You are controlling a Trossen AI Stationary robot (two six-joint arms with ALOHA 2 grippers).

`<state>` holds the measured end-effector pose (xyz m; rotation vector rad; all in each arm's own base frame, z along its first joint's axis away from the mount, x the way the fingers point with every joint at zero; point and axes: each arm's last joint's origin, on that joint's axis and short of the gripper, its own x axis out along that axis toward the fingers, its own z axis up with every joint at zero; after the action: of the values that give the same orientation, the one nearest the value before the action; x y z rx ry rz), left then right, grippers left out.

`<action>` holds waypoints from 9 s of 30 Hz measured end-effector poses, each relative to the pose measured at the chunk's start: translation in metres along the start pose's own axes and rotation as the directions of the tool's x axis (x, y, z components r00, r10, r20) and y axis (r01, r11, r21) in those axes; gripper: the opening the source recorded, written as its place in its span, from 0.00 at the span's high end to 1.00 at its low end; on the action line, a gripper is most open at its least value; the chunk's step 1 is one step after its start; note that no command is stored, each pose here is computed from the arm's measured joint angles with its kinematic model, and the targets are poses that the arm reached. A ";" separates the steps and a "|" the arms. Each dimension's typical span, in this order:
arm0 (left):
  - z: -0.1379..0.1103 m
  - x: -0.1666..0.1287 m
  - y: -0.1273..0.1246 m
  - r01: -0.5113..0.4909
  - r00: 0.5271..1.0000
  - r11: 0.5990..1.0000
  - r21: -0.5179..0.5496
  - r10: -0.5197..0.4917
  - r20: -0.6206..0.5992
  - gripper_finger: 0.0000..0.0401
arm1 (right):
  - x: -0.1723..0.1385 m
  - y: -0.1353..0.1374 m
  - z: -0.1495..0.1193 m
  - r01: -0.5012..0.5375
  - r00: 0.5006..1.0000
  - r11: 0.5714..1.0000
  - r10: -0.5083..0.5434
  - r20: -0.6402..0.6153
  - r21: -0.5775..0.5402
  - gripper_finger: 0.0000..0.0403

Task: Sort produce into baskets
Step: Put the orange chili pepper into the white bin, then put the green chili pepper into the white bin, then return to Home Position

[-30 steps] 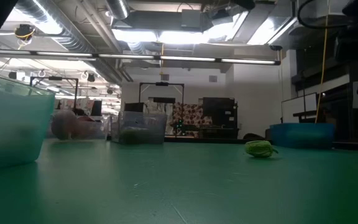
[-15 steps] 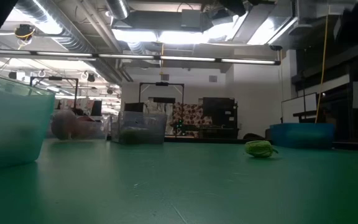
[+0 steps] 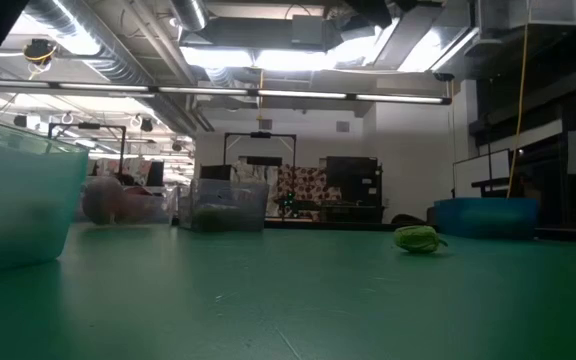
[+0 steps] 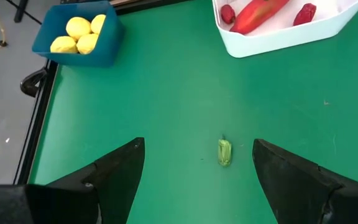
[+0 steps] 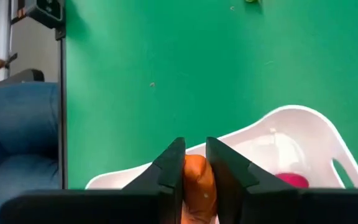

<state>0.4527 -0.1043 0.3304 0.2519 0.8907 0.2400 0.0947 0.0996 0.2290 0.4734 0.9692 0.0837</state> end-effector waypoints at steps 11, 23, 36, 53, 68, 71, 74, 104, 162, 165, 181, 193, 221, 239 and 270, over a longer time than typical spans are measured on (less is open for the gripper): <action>0.001 0.000 0.000 0.001 1.000 1.000 -0.020 -0.001 0.010 0.26 | -0.002 0.002 -0.007 0.001 1.000 0.999 -0.001 -0.002 0.034 0.71; -0.005 0.017 -0.008 0.004 1.000 0.998 -0.067 -0.003 0.014 0.26 | -0.002 0.005 -0.007 -0.033 0.999 0.999 0.034 -0.025 0.036 0.40; -0.050 0.101 -0.034 0.025 0.996 0.988 -0.153 -0.011 0.093 0.26 | -0.015 0.017 0.005 -0.085 0.994 0.993 0.089 0.056 -0.079 0.40; -0.108 0.152 -0.038 0.055 0.991 0.991 -0.126 -0.038 0.128 0.26 | -0.018 0.019 0.007 -0.093 0.993 0.992 0.099 0.071 -0.087 0.40; -0.117 0.161 -0.031 0.139 0.983 0.980 -0.143 -0.120 0.136 0.38 | -0.018 0.019 0.007 -0.097 0.992 0.992 0.103 0.073 -0.085 0.40; -0.119 0.164 -0.032 0.138 0.984 0.980 -0.143 -0.119 0.130 0.41 | -0.018 0.020 0.008 -0.107 0.990 0.991 0.113 0.079 -0.082 0.40; -0.122 0.169 -0.034 0.142 0.985 0.979 -0.145 -0.124 0.122 0.43 | -0.018 0.020 0.008 -0.111 0.990 0.990 0.118 0.081 -0.081 0.40; -0.130 0.182 -0.042 0.156 0.985 0.965 -0.208 -0.135 0.111 0.81 | -0.018 0.020 0.008 -0.103 0.990 0.991 0.110 0.085 -0.087 0.40; -0.006 0.093 -0.038 0.114 0.800 0.993 -0.027 -0.075 0.596 0.83 | -0.025 0.032 0.028 0.180 0.861 0.896 0.057 0.506 -0.407 0.76; -0.006 0.092 -0.038 0.109 0.801 0.994 -0.030 -0.070 0.595 0.83 | -0.025 0.032 0.028 0.182 0.860 0.896 0.055 0.508 -0.405 0.78; -0.006 0.092 -0.039 0.102 0.803 0.994 -0.035 -0.062 0.593 0.83 | -0.025 0.028 0.027 0.227 0.852 0.895 0.008 0.523 -0.384 0.97; -0.013 0.093 -0.047 0.119 0.832 0.989 0.094 -0.150 0.534 0.59 | -0.024 0.028 0.026 0.231 0.854 0.894 0.002 0.521 -0.384 0.99; -0.038 0.108 -0.040 0.061 0.960 0.998 -0.020 -0.053 0.274 0.36 | -0.018 -0.007 -0.012 0.137 0.963 0.985 -0.108 -0.247 0.103 0.89; -0.007 0.029 -0.009 0.107 0.888 0.981 -0.164 -0.020 0.459 0.36 | -0.033 -0.006 0.001 0.080 0.997 0.980 -0.081 0.001 -0.180 0.56; -0.168 -0.216 0.114 0.230 0.626 0.932 -0.281 0.079 0.776 0.36 | -0.204 -0.076 0.021 -0.302 0.524 0.657 0.720 0.455 -0.691 0.55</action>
<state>0.1778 -0.0437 0.4229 -0.0423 -0.0384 0.1781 -0.0152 -0.0319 0.3651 0.2194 -0.0454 0.6949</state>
